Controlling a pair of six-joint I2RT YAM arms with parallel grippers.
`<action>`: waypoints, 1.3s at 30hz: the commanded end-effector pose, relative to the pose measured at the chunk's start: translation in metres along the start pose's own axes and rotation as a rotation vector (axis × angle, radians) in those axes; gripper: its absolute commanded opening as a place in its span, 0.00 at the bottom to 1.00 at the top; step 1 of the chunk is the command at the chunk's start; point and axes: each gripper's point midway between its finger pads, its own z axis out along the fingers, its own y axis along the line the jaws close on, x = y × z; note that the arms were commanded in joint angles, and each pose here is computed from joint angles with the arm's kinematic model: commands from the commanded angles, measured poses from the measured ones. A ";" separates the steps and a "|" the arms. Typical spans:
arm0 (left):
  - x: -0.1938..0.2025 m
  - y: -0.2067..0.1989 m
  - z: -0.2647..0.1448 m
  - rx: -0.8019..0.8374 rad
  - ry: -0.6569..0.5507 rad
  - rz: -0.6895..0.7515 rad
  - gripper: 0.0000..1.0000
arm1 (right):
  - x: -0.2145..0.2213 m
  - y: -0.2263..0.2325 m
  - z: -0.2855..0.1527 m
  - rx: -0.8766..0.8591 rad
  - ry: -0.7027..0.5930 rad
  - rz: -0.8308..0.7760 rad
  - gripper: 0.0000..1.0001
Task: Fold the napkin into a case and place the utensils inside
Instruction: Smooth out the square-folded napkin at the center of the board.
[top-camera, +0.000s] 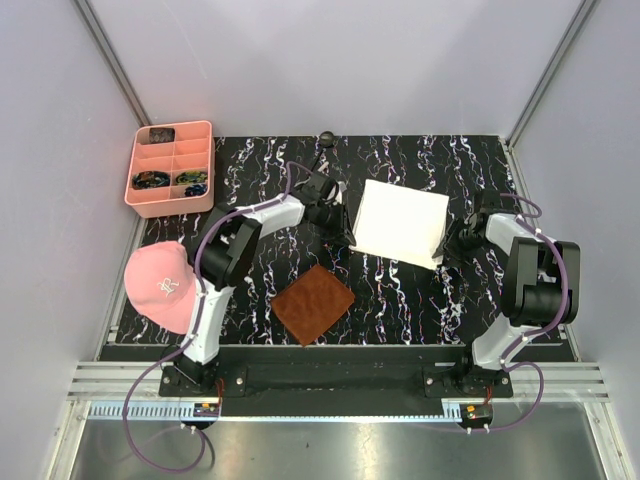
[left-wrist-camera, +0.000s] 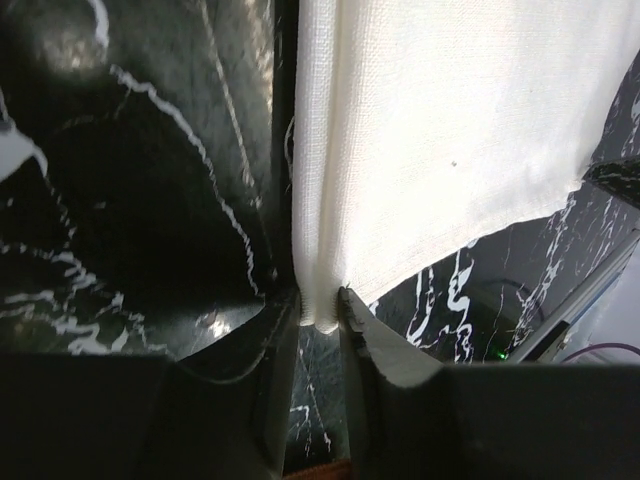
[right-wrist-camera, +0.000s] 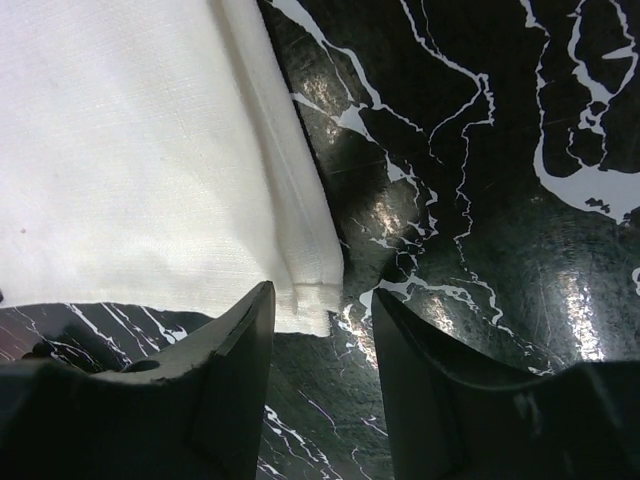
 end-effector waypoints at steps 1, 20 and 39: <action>-0.001 -0.011 -0.018 0.001 -0.040 0.013 0.33 | -0.009 -0.004 0.002 0.017 -0.034 -0.017 0.51; -0.022 -0.033 -0.052 0.037 -0.121 0.041 0.50 | -0.014 0.021 -0.016 -0.071 -0.059 -0.055 0.45; -0.021 -0.036 -0.053 0.051 -0.112 0.045 0.49 | 0.001 0.023 0.015 -0.102 0.023 -0.042 0.29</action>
